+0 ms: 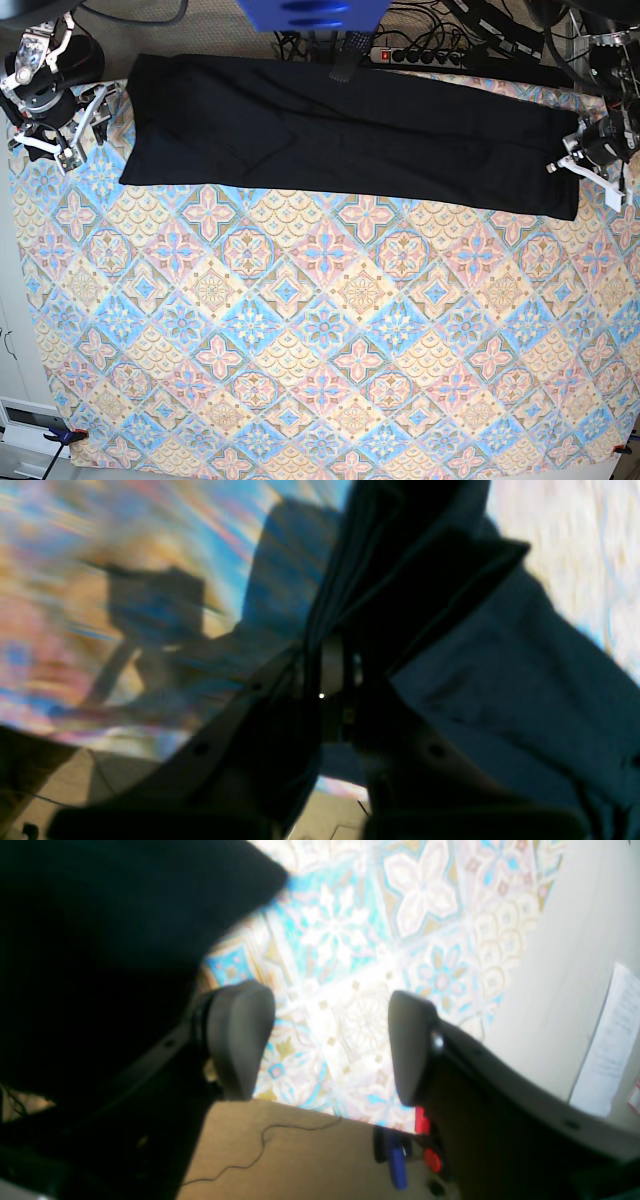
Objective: Fold the T-shirt properly
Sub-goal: 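Push the folded end further toward the right gripper with the left gripper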
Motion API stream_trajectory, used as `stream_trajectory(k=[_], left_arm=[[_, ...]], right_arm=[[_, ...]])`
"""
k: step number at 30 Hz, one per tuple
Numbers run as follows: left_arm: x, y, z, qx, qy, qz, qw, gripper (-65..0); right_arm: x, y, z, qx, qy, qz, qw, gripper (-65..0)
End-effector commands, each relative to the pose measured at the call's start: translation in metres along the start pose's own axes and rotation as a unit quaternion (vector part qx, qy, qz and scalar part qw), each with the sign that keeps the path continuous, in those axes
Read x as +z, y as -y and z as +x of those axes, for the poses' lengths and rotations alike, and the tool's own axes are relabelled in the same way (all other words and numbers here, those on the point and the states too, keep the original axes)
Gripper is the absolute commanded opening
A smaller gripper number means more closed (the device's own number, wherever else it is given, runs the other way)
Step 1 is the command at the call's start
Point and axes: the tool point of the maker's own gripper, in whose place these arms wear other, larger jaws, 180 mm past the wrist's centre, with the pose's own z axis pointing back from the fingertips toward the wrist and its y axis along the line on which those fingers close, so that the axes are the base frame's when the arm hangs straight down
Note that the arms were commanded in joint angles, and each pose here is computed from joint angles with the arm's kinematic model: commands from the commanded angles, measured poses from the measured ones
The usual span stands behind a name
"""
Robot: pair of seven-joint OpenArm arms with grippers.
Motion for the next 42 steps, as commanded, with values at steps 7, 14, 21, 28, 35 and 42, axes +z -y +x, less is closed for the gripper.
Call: stream_trajectory(k=[7, 14, 21, 28, 35, 42], left_arm=[[0.021, -0.019, 0.026, -0.029, 0.032, 0.022, 0.999, -65.0], [0.021, 0.08, -0.014, -0.114, 0.024, -0.073, 0.991, -65.0], [0.008, 0.144, -0.065, -0.11, -0.016, -0.149, 0.982, -65.0], [0.002, 0.18, -0.103, -0.106, -0.062, -0.192, 0.974, -65.0], [0.0, 0.199, -0.115, -0.11, -0.074, -0.213, 0.968, -65.0], [0.0, 0.209, -0.118, -0.098, -0.075, -0.226, 0.966, -65.0]], right_arm=[[0.004, 0.007, 0.007, 0.006, 0.011, -0.009, 0.9999, -26.8], [0.003, 0.009, 0.01, 0.005, 0.015, -0.012, 0.9998, -26.8], [0.004, 0.012, 0.01, 0.005, 0.015, -0.016, 0.9998, -26.8], [0.003, 0.014, 0.013, 0.005, 0.019, -0.018, 0.9996, -26.8], [0.003, 0.015, 0.015, 0.005, 0.021, -0.02, 0.9996, -26.8], [0.003, 0.015, 0.015, 0.005, 0.021, -0.02, 0.9996, -26.8]])
